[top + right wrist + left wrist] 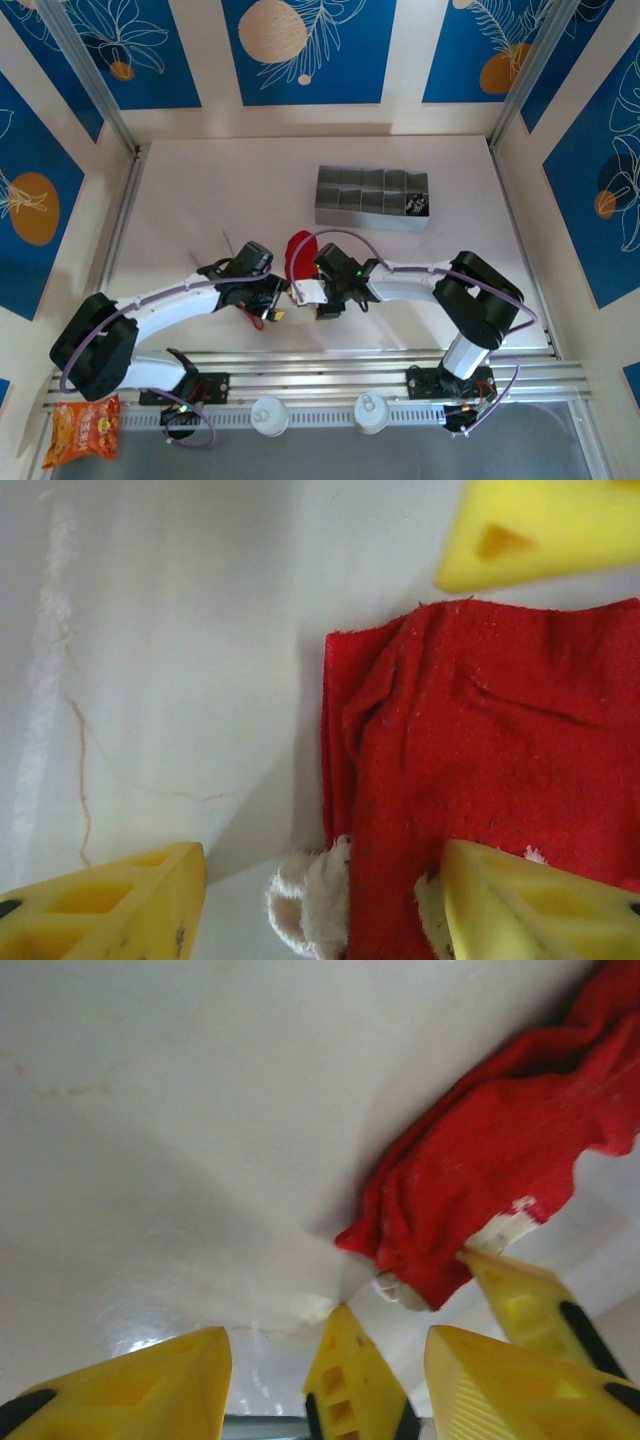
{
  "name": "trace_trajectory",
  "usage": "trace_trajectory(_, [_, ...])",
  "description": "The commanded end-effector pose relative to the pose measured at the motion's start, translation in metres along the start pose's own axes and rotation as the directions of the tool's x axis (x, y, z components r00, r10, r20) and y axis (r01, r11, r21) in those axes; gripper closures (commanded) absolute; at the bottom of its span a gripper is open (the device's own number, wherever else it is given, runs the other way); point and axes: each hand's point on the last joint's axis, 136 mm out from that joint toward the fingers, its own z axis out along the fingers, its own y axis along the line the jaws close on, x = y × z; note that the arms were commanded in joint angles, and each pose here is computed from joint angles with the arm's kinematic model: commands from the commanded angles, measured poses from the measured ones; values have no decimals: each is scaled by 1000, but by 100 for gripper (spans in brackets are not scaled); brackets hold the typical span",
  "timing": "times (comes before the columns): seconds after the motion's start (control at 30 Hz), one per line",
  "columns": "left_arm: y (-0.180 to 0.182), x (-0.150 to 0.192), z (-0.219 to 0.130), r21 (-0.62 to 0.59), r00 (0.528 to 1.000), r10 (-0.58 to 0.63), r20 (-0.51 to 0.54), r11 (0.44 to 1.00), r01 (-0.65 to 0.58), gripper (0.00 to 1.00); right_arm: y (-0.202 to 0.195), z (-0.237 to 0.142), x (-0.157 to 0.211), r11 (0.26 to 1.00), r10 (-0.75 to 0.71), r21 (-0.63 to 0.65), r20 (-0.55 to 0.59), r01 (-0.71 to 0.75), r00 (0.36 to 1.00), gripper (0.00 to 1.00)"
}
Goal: Roll the socks
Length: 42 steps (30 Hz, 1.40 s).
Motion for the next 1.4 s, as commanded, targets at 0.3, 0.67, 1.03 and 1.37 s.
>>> trace_trajectory(0.3, [-25, -4, -2, 166, 998, -62, 14, 984, 59, 49, -23, 7, -14, 984, 181, 11, -37, -180, 983, 96])
trace_trajectory(0.67, [-19, -8, -1, 190, 988, -152, 3, 970, 149, 32, 1, -9, -44, 871, 455, -200, -22, -449, 890, 100])
trace_trajectory(1.03, [5, -15, -15, 124, 968, -241, 66, 965, 232, 33, -2, -6, -48, 635, 698, -391, -81, -667, 712, 100])
trace_trajectory(1.37, [1, -15, -18, 169, 969, -241, 49, 959, 229, 36, -27, -16, -49, 433, 809, -500, -152, -750, 568, 100])
